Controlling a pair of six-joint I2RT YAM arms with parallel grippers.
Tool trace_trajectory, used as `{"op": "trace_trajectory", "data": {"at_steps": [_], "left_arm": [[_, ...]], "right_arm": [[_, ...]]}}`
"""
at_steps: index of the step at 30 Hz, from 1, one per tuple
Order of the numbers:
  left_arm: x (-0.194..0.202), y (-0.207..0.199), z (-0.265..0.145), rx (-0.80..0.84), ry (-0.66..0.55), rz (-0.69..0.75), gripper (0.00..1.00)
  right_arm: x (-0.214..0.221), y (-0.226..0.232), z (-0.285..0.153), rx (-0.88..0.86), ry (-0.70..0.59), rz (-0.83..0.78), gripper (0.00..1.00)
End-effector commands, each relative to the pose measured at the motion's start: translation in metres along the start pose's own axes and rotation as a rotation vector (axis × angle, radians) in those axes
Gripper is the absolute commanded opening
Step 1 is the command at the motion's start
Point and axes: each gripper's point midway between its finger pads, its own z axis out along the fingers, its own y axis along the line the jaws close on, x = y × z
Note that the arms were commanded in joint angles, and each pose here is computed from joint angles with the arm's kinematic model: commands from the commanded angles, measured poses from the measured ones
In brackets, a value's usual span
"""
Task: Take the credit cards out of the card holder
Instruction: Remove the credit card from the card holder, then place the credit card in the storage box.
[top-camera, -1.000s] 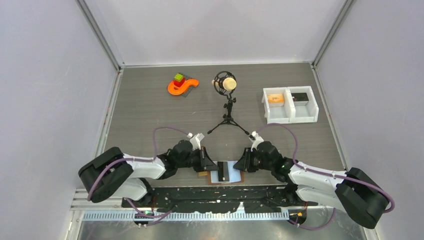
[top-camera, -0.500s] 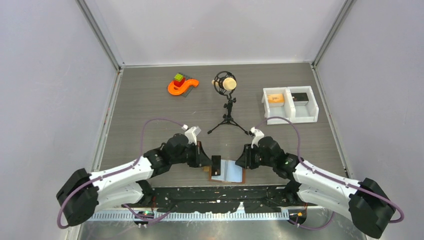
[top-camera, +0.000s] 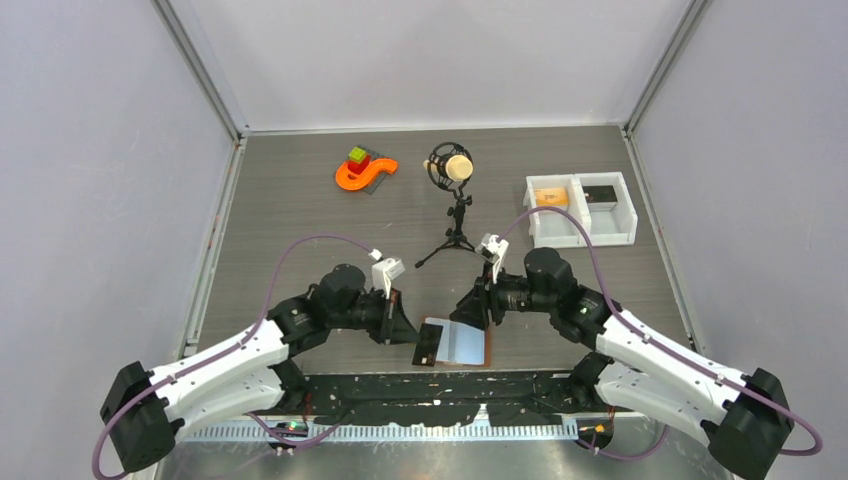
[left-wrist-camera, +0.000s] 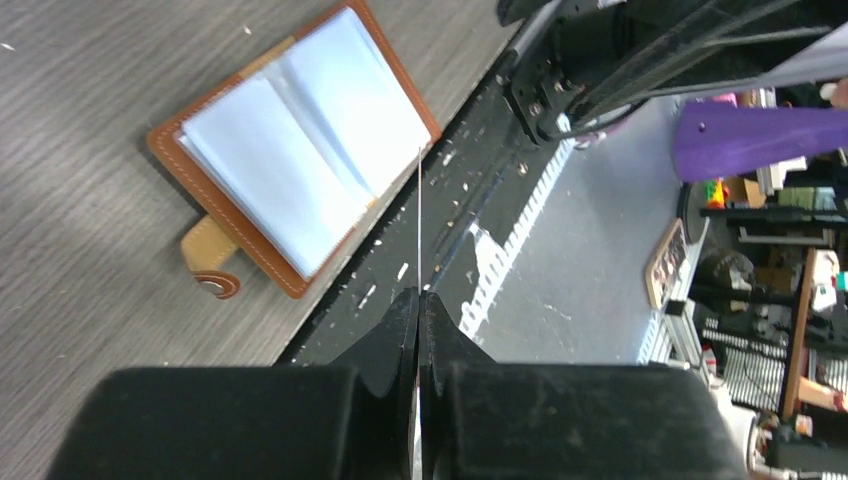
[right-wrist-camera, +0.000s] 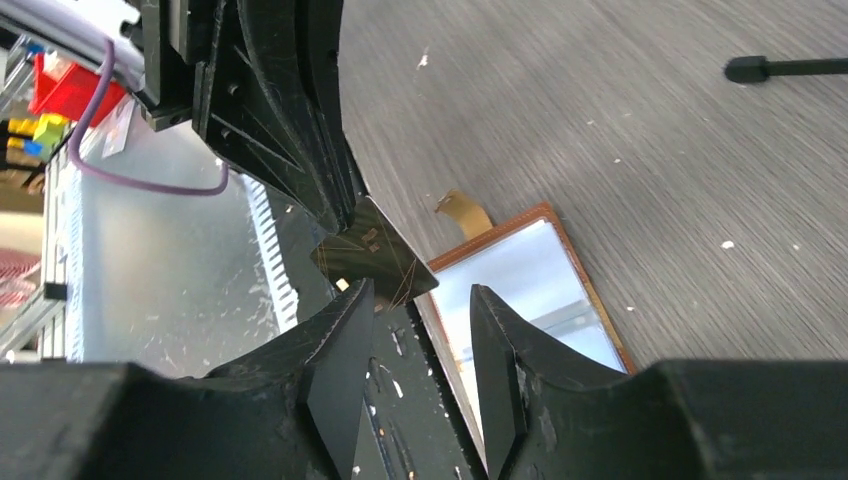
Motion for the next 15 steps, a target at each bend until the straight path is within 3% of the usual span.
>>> {"op": "trace_trajectory", "data": {"at_steps": [1, 7, 15], "left_arm": [[-0.005, -0.03, -0.01, 0.136, 0.007, 0.068, 0.0], [-0.006, -0.041, -0.011, 0.198, 0.001, 0.078, 0.0], [-0.008, -0.045, -0.009, 0.226, -0.004, 0.081, 0.0]], "right_arm": [[-0.009, 0.02, 0.004, -0.129, 0.023, -0.084, 0.49], [0.001, 0.024, 0.013, -0.197, 0.077, -0.058, 0.57], [0.007, 0.027, 0.019, -0.245, 0.102, -0.038, 0.56]]}}
